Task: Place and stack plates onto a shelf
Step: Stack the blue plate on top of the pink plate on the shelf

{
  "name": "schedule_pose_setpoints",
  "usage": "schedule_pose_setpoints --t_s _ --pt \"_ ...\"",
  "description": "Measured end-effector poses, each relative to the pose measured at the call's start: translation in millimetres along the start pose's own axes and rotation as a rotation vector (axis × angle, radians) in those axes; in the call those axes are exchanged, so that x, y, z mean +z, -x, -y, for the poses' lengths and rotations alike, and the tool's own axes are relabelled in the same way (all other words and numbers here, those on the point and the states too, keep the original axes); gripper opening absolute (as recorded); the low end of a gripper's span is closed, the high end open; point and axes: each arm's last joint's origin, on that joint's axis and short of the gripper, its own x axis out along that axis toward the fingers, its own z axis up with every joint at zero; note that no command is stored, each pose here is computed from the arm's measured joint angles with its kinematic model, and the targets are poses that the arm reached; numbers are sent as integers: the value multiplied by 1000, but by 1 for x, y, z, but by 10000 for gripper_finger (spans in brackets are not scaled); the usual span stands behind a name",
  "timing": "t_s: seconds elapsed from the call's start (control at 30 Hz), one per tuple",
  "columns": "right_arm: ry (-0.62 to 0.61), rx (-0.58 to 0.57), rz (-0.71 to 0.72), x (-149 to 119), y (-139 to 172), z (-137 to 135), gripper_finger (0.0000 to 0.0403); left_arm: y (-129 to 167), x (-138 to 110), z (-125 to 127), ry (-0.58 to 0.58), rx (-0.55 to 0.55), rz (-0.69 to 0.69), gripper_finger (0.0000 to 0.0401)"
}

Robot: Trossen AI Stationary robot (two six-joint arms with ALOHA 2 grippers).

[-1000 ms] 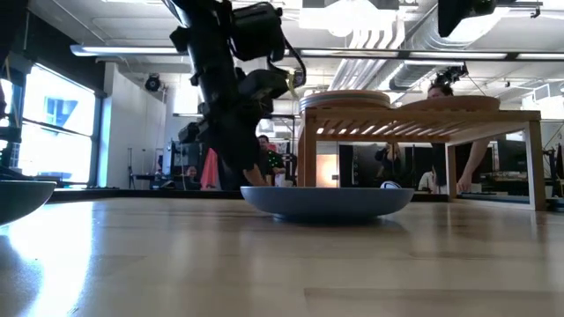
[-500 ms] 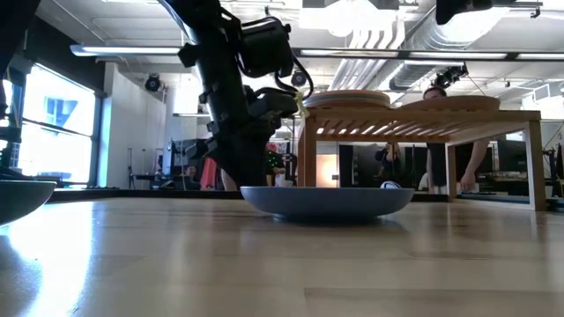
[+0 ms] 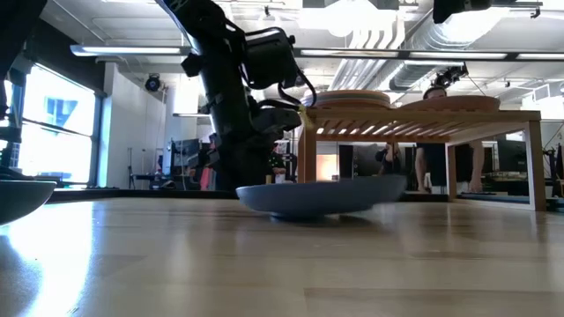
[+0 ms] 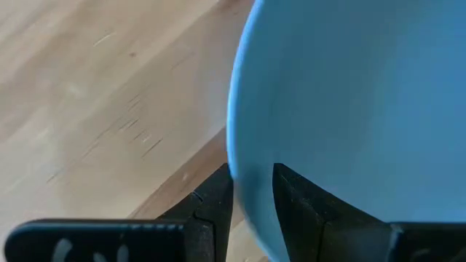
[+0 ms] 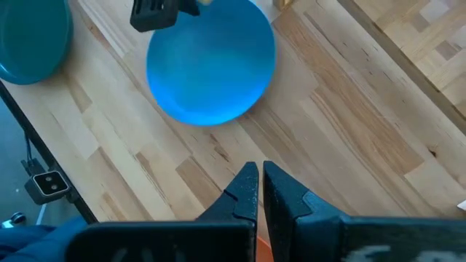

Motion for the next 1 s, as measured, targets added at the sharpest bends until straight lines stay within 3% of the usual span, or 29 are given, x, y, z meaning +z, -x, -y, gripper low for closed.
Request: schedule_pose_setpoints --t_s 0.23,0.5,0.8,1.0 --pt "2 1 4 0 0 0 0 0 -1 1 -21 2 -1 77" --pt "2 -2 9 1 0 0 0 2 -2 5 -89 -13 5 7" --pt "2 -2 9 1 0 0 0 11 -9 22 -162 -43 17 2" --pt "8 -4 8 1 -2 -1 0 33 -17 38 -209 -73 49 1"
